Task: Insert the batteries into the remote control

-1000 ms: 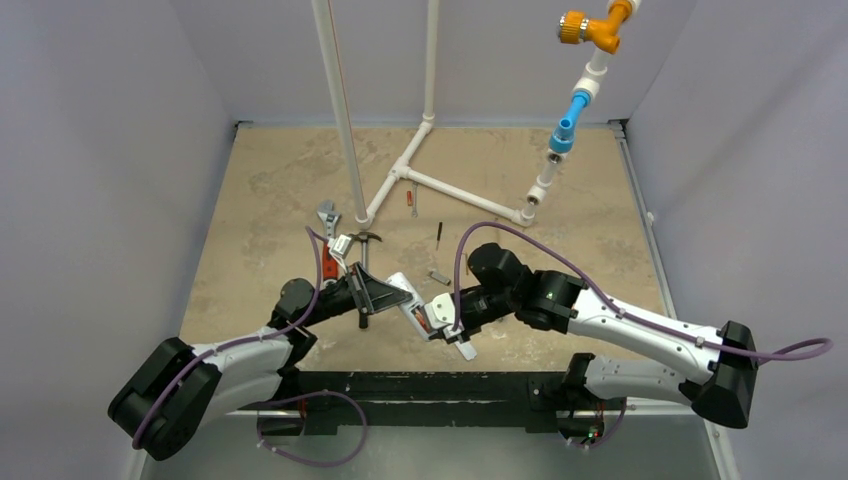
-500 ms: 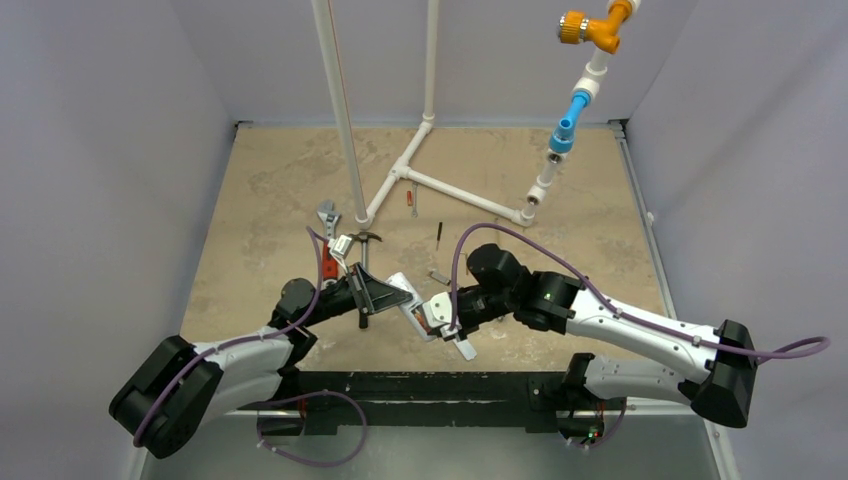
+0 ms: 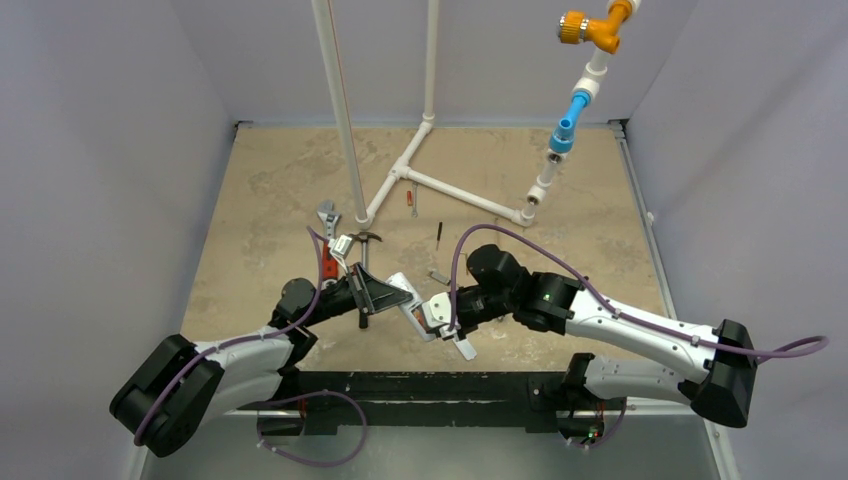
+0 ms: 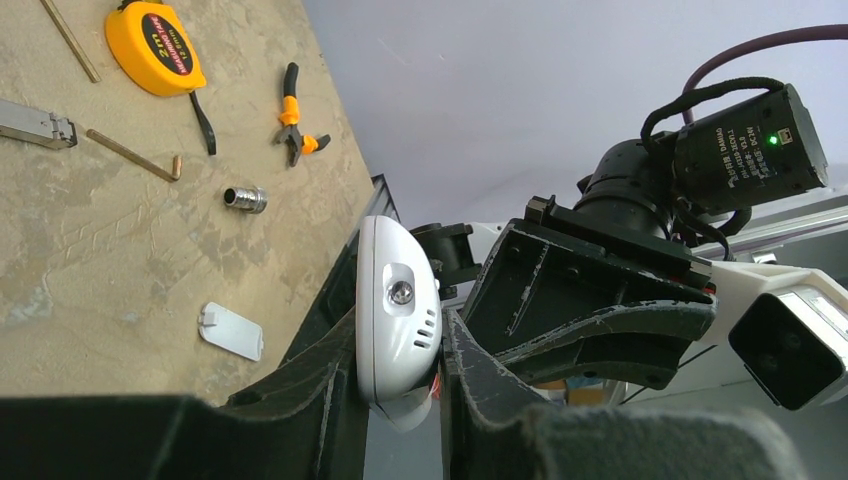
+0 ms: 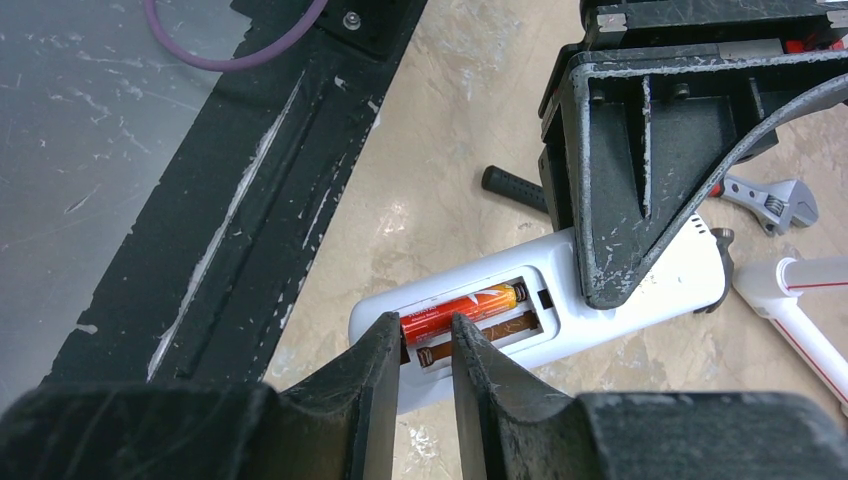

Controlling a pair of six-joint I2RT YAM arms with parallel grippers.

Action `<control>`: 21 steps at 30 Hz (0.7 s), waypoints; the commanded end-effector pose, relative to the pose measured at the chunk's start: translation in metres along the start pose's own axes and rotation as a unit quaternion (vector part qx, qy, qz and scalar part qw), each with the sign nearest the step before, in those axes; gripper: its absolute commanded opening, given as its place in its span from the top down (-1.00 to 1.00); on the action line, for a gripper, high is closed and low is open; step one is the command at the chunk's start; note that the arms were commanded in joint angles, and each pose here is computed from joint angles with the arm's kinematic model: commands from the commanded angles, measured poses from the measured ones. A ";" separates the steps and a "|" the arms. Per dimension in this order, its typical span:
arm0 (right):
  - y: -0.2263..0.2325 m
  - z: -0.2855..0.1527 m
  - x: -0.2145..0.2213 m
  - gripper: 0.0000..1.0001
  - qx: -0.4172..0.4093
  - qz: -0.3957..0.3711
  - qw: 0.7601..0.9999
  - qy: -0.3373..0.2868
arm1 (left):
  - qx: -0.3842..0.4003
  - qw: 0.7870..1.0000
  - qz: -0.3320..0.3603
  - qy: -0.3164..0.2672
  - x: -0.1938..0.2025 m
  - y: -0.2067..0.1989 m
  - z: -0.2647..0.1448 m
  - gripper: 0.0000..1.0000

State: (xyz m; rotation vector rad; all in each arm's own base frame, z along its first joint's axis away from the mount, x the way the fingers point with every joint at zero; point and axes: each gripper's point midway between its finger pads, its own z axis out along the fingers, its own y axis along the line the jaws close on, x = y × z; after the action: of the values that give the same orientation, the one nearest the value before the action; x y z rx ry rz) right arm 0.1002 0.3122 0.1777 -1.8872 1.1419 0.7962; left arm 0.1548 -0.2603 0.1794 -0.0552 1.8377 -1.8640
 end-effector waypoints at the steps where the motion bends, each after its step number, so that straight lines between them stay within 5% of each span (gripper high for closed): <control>1: -0.011 0.002 0.000 0.56 0.016 -0.013 1.000 0.002 | 0.033 0.999 0.031 -0.010 -0.004 -0.015 0.001 1.00; 21: -0.008 0.005 -0.016 0.58 -0.013 0.006 1.000 -0.020 | 0.015 0.999 0.035 -0.007 -0.001 -0.005 0.002 1.00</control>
State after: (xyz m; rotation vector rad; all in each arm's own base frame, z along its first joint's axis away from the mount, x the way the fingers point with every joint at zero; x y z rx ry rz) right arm 0.0993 0.3150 0.1698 -1.9062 1.1688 0.8187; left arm 0.1563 -0.2601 0.1725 -0.0506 1.8546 -1.8358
